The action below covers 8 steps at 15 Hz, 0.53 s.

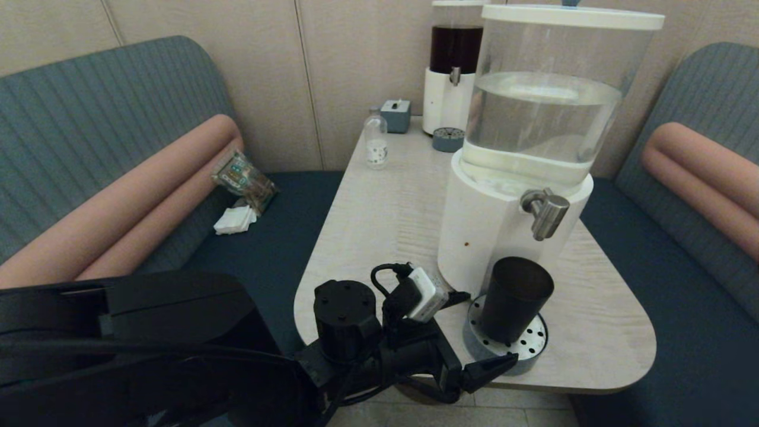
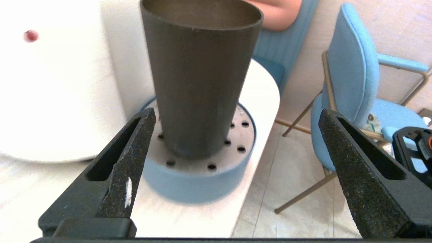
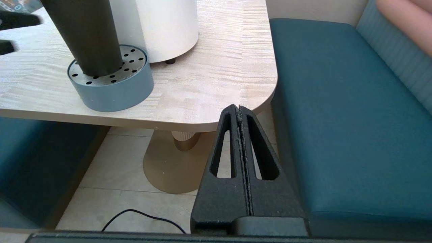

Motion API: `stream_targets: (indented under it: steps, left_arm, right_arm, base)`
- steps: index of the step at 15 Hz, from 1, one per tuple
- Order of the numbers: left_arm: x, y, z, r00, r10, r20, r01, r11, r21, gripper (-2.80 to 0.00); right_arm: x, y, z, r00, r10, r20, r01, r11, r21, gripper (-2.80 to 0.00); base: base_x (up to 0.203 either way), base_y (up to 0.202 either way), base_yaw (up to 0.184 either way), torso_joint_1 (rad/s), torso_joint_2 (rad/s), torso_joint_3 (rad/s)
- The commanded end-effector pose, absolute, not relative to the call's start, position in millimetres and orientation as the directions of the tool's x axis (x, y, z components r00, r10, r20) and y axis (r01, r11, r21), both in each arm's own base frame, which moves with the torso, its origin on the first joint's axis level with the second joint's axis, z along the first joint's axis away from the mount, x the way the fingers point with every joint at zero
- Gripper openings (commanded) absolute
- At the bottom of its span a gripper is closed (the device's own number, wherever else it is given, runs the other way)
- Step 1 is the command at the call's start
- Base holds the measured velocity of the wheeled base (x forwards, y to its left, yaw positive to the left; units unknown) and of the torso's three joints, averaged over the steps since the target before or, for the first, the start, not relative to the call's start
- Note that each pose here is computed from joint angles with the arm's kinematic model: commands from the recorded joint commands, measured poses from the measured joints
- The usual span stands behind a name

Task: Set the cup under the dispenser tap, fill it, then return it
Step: Place it under the water dispenser

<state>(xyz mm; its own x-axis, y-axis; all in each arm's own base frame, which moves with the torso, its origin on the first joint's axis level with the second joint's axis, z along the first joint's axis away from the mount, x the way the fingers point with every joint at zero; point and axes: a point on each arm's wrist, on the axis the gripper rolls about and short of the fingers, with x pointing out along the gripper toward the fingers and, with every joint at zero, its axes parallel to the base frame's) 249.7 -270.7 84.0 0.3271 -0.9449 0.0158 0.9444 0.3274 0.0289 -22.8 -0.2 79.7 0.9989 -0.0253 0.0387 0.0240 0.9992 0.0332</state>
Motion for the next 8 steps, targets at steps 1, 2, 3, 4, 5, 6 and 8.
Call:
stream_targets:
  steps: [1, 2, 3, 4, 5, 6, 8]
  left_arm:
    - [242.0, -263.2, 90.6, 0.325, -0.946, 0.021, 0.945, 0.325, 0.031, 0.00]
    - [238.9, -260.6, 90.5, 0.325, -0.946, 0.016, 0.945, 0.325, 0.029, 0.00]
    - [236.0, -259.2, 90.3, 0.324, -0.946, 0.010, 0.946, 0.324, 0.026, 0.00]
    - [232.2, -259.5, 91.7, 0.329, -0.944, 0.010, 0.944, 0.329, 0.026, 0.00]
    - [228.6, -260.2, 91.4, 0.333, -0.943, 0.006, 0.942, 0.334, 0.023, -2.80]
    - [224.1, -262.0, 93.1, 0.324, -0.946, 0.007, 0.946, 0.324, 0.022, -2.80]
    - [218.6, -266.8, 93.0, 0.305, -0.952, 0.007, 0.952, 0.305, 0.008, -2.80]
  right_arm:
    - [-21.6, -0.2, 75.7, 0.999, -0.025, 0.025, 0.025, 0.999, 0.033, -2.80]
    - [-21.7, -0.2, 75.9, 0.999, -0.025, 0.026, 0.024, 0.999, 0.033, -2.80]
    - [-21.7, -0.2, 75.9, 0.999, -0.026, 0.026, 0.025, 0.999, 0.033, -2.80]
    - [-21.6, -0.2, 75.6, 0.999, -0.025, 0.025, 0.024, 0.999, 0.033, -2.80]
    - [-21.6, -0.2, 75.5, 0.999, -0.025, 0.025, 0.024, 0.999, 0.033, -2.80]
    - [-21.6, -0.2, 75.5, 0.999, -0.026, 0.025, 0.025, 0.999, 0.033, -2.80]
    - [-21.6, -0.2, 75.5, 0.999, -0.025, 0.025, 0.024, 0.999, 0.033, -2.80]
  base:
    - [0.000, 0.000, 0.000, 0.000, 0.00, 0.000]
    - [0.000, 0.000, 0.000, 0.000, 0.00, 0.000]
    - [0.000, 0.000, 0.000, 0.000, 0.00, 0.000]
    - [0.000, 0.000, 0.000, 0.000, 0.00, 0.000]
    - [0.000, 0.000, 0.000, 0.000, 0.00, 0.000]
    - [0.000, 0.000, 0.000, 0.000, 0.00, 0.000]
    - [0.000, 0.000, 0.000, 0.000, 0.00, 0.000]
